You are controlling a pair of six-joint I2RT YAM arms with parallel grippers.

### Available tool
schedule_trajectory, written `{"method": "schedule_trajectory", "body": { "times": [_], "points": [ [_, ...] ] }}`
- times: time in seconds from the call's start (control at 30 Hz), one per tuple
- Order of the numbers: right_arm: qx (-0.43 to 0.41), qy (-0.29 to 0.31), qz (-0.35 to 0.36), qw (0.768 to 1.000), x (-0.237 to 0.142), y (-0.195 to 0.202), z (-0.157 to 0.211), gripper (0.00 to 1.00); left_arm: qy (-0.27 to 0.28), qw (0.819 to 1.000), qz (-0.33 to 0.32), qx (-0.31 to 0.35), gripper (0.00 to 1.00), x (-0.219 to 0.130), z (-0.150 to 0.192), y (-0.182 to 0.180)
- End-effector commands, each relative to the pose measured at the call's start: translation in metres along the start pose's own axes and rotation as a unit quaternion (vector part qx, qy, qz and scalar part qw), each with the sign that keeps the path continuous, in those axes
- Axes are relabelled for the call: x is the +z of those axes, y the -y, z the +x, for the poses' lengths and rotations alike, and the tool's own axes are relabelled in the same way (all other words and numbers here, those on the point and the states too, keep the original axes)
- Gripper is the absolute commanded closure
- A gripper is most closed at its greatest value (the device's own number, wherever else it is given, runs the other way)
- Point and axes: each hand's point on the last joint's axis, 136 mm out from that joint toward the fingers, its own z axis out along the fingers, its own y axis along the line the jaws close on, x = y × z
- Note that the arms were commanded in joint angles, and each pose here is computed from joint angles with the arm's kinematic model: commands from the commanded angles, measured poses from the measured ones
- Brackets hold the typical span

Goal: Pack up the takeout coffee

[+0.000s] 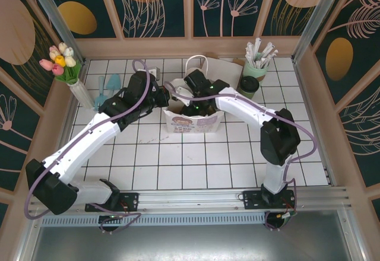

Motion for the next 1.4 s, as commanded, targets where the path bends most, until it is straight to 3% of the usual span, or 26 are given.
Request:
{"method": "schedule_trajectory", "body": {
  "times": [0.0, 0.13, 0.3, 0.57, 0.93, 1.1, 1.37],
  "points": [
    [-0.016, -0.005, -0.011, 1.0, -0.013, 0.001, -0.007, 0.58, 0.001, 1.0, 0.009, 0.005, 1.0, -0.002, -0.009, 0.008],
    [-0.027, -0.009, -0.008, 1.0, -0.015, 0.001, -0.004, 0.75, 0.002, 1.0, 0.008, 0.007, 1.0, 0.0, -0.01, 0.007],
    [-0.047, -0.067, 0.004, 0.997, 0.002, 0.008, 0.024, 1.0, -0.013, 1.0, 0.003, 0.0, 1.0, 0.002, -0.007, 0.006],
    [-0.115, -0.106, -0.009, 0.988, 0.021, 0.008, 0.056, 1.0, -0.008, 1.0, -0.003, -0.004, 1.0, 0.004, -0.006, 0.002],
    [-0.151, -0.133, 0.025, 0.979, 0.052, 0.033, 0.067, 1.0, -0.012, 1.0, 0.003, -0.008, 1.0, 0.005, -0.007, 0.005],
    [-0.155, -0.147, 0.008, 0.977, 0.055, 0.028, 0.072, 1.0, -0.018, 1.0, 0.0, -0.016, 1.0, 0.011, -0.008, 0.005],
    [-0.157, -0.092, 0.001, 0.983, 0.026, 0.016, 0.052, 1.0, -0.036, 0.999, -0.009, -0.022, 1.0, 0.02, 0.001, 0.0]
  ]
}}
